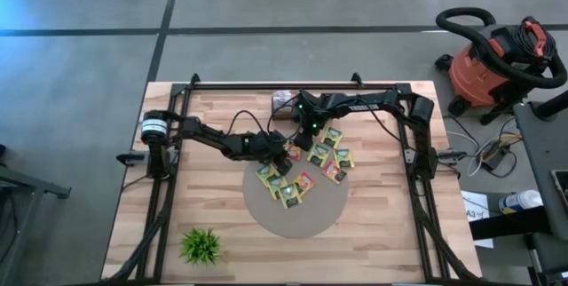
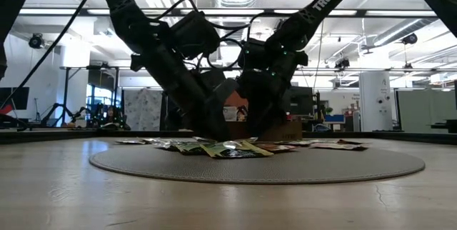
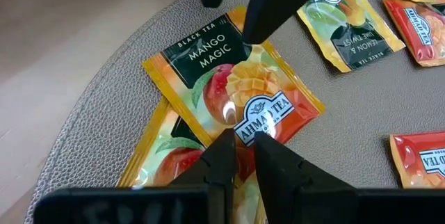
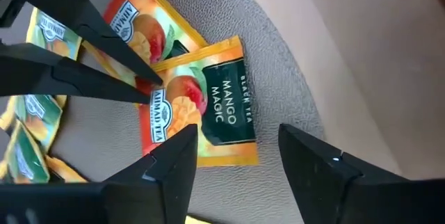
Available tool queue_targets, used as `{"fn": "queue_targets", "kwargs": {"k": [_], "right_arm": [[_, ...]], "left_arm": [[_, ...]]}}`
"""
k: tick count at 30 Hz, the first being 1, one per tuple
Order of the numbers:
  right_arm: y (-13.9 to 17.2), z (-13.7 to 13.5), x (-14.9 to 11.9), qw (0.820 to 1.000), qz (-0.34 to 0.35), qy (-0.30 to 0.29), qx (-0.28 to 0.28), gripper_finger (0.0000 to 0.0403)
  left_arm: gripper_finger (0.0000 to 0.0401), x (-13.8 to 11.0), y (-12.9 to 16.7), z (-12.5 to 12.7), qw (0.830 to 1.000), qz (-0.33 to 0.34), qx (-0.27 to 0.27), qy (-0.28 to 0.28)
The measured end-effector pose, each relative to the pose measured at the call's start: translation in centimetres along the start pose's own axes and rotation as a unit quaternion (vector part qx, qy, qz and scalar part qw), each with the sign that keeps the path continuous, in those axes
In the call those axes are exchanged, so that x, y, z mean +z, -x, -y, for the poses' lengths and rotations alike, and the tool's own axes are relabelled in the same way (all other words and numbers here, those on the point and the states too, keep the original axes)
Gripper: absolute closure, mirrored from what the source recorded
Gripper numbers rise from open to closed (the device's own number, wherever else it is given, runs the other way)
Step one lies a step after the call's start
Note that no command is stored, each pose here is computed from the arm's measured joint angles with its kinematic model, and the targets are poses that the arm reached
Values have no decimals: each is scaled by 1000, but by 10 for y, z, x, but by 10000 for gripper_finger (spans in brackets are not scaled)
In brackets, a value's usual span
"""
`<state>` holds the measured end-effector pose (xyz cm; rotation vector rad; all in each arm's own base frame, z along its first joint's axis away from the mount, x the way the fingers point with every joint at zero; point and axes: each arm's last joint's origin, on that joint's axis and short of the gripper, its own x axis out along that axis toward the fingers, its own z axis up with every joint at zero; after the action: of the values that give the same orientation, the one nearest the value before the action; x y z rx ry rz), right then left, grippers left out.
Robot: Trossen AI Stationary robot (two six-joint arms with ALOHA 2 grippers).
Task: Pick & Place Tea
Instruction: Put the orange tea bag into the middle section of the wooden organizer
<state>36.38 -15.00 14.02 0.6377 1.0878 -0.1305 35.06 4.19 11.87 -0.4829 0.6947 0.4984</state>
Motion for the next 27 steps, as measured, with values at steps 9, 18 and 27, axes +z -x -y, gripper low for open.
{"fn": "queue_targets", "kwargs": {"k": [9,18,27], "right_arm": [[0,1,-2,998,-11,-59,-3,229],[0,-1,-3,997,-19,-67,26,249],[1,0,-1,998,-12,-67,-8,325]], "left_arm": [[346,-4,-7,-1,1000,8,7,3],[346,-5,-14,-1,1000,20,-2,23],[346,-4,-14,0,1000,26,0,16]]}}
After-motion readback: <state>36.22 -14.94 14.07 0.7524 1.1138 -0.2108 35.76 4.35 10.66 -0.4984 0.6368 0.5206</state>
